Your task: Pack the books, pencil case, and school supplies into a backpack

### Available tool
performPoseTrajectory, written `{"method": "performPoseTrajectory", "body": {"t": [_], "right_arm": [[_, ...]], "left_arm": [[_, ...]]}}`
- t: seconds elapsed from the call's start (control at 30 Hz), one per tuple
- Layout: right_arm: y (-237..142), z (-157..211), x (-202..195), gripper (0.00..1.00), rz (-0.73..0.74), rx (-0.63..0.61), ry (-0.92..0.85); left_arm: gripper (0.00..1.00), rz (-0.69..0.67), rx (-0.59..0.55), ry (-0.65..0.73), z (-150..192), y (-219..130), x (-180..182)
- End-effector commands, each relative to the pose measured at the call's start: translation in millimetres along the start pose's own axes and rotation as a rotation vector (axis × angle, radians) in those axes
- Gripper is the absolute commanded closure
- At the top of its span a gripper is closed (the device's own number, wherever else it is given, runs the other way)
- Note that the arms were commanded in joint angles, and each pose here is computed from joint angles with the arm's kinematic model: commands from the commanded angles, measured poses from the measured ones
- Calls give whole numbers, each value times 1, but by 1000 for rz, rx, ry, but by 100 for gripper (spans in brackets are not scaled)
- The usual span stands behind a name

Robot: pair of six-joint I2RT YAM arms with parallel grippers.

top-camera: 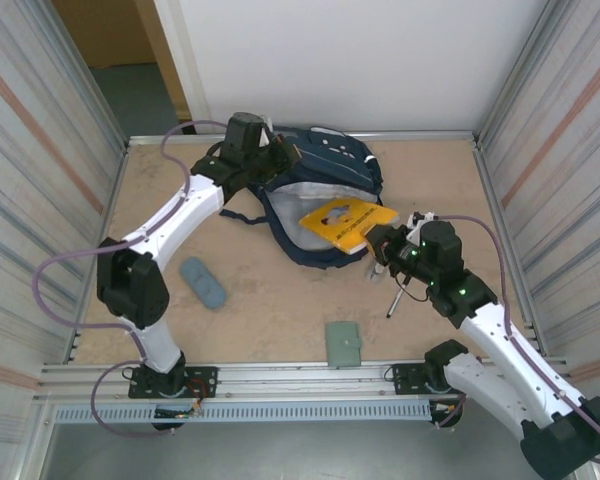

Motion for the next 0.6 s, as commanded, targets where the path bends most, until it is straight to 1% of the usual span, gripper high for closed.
{"method": "performPoseTrajectory", "body": {"t": [0.0,0.1,0.17,0.27,0.33,0.4,0.5,0.57], "right_arm": [[-19,-26,47,100,-204,-187,-76],[-22,-32,59,100,-239,-233,-151],[-18,-34,62,100,-266,-244,-159],[-5,-35,60,100,-299,-246,-152],[6,-33,56,100,-298,-242,-154],[17,-29,51,100,-299,-238,-168],[34,-25,40,100,-265,-220,-177],[46,-23,31,100,-243,-207,-169]], "left_arm": [[100,173,-111,18,-16,-45,-53],[100,200,-97,0,3,-47,-56],[100,215,-70,1,19,-45,-61],[100,253,-27,-2,35,-42,-69],[100,300,-9,0,40,-40,-77],[100,317,7,-3,45,-39,-78],[100,297,11,0,49,-40,-71],[100,277,-8,5,50,-42,-63]]}}
Point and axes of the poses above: each hand's point on the last joint's axis, 136 mm out from that joint toward the fingers, its own y axis out along the fingers, its own x axis along the line the jaws close on, z = x × y, the point moved 2 cm from there along -y, back along the fingers
